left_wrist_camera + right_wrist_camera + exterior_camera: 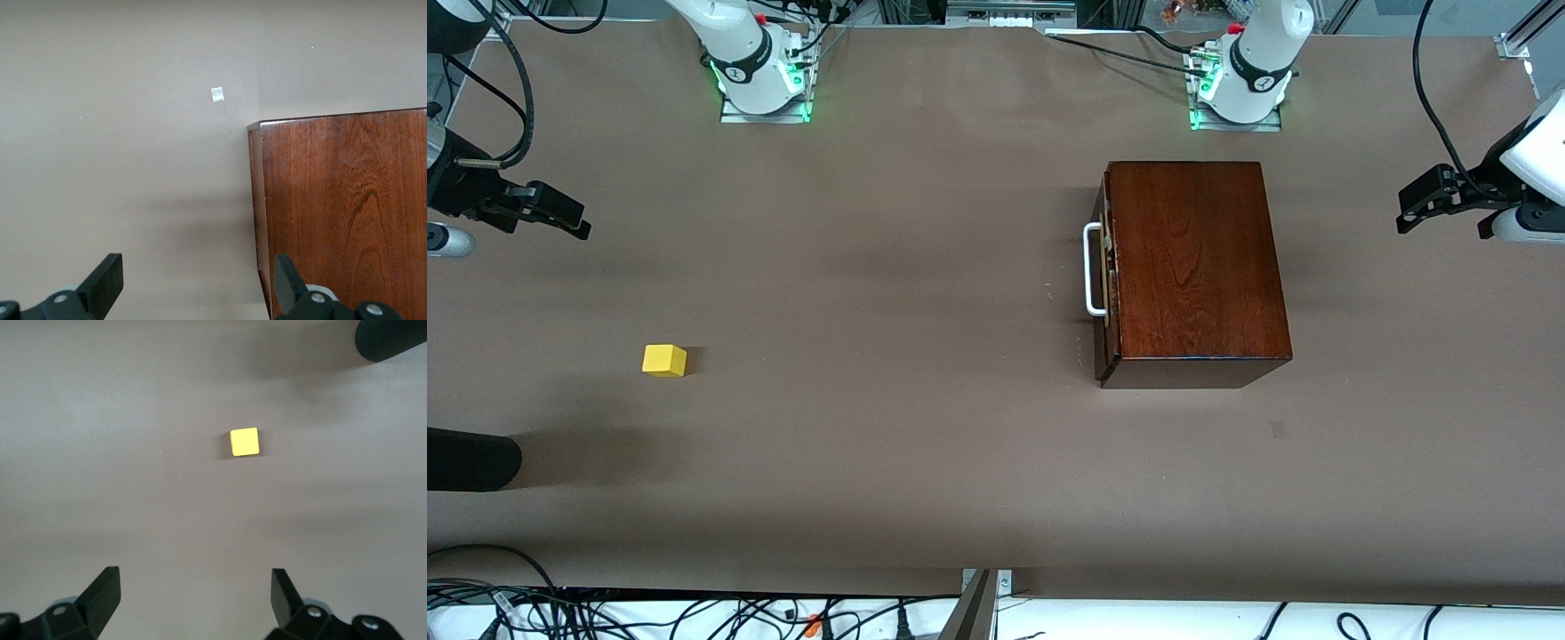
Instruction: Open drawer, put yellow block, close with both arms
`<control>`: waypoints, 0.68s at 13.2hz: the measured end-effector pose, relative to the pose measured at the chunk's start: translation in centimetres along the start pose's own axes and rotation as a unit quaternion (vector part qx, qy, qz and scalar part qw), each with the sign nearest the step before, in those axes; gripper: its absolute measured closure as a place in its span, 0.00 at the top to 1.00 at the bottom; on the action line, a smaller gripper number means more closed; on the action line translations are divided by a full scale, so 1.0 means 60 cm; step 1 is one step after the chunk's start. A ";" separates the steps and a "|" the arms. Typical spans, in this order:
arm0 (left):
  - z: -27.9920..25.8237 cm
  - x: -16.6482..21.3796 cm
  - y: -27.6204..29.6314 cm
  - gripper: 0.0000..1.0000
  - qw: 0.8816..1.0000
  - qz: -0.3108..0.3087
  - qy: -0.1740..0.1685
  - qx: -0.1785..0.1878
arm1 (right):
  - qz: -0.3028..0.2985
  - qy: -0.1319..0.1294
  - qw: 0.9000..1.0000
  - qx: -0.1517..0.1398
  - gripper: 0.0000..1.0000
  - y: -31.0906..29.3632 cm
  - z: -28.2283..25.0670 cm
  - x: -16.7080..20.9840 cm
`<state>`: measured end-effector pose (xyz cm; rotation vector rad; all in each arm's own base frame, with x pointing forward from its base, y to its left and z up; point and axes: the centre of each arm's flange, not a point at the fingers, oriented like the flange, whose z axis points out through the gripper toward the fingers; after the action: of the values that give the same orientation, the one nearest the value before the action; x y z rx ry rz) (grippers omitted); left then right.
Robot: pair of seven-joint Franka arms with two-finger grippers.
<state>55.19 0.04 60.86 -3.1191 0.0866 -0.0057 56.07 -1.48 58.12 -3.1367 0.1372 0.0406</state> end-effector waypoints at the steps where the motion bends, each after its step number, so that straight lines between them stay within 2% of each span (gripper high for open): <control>1: 0.000 0.000 0.000 1.00 1.000 0.000 0.000 0.000 | 0.000 0.000 1.000 0.000 1.00 0.000 0.000 0.000; 9: 0.001 -0.002 0.002 1.00 1.000 0.001 -0.005 0.000 | 0.000 0.000 1.000 0.000 1.00 0.000 0.000 0.000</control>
<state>55.07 -0.08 60.79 -3.1192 0.0897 0.0110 56.07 -1.46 58.12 -3.1367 0.1368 0.0406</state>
